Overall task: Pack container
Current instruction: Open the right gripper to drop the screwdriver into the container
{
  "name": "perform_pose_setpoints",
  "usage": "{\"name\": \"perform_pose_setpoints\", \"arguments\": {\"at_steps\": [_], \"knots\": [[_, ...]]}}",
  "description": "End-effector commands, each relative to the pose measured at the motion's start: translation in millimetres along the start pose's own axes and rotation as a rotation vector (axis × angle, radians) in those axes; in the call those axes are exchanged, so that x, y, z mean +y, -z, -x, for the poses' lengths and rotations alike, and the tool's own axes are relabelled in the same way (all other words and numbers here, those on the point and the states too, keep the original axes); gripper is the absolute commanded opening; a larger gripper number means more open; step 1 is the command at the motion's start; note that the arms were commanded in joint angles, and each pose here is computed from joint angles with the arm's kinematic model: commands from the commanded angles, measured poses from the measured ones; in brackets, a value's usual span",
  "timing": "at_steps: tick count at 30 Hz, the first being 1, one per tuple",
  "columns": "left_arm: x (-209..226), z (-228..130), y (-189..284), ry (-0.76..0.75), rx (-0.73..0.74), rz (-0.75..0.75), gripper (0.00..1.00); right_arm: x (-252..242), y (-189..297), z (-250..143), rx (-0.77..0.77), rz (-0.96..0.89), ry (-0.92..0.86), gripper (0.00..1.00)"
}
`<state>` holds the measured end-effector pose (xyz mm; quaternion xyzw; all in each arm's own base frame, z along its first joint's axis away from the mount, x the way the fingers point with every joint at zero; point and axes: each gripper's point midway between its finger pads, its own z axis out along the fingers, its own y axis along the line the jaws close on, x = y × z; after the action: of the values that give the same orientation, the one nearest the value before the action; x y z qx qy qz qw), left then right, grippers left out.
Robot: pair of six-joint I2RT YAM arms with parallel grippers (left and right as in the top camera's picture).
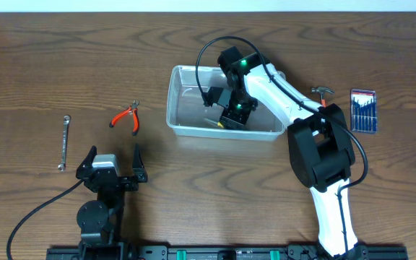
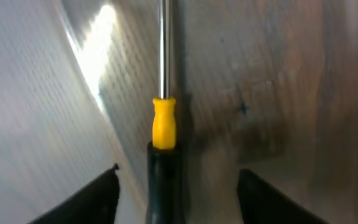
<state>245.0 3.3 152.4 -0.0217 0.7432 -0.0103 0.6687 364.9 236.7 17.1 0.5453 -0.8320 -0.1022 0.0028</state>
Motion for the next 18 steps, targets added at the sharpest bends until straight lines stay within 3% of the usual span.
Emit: {"name": "perform_pose_setpoints", "arguments": {"at_steps": [1,10,18], "knots": [[0.4,-15.5,-0.7,0.006,0.048,-0.001,0.98,4.6,-5.3,0.2,0.007,0.017,-0.001,0.72],[0.4,-15.5,-0.7,0.006,0.048,-0.001,0.98,-1.9,14.9,11.3,-0.014,-0.017,-0.035,0.85],[0.4,-15.5,-0.7,0.006,0.048,-0.001,0.98,-12.5,78.7,41.1,-0.112,-0.091,-0.016,0.89]]}}
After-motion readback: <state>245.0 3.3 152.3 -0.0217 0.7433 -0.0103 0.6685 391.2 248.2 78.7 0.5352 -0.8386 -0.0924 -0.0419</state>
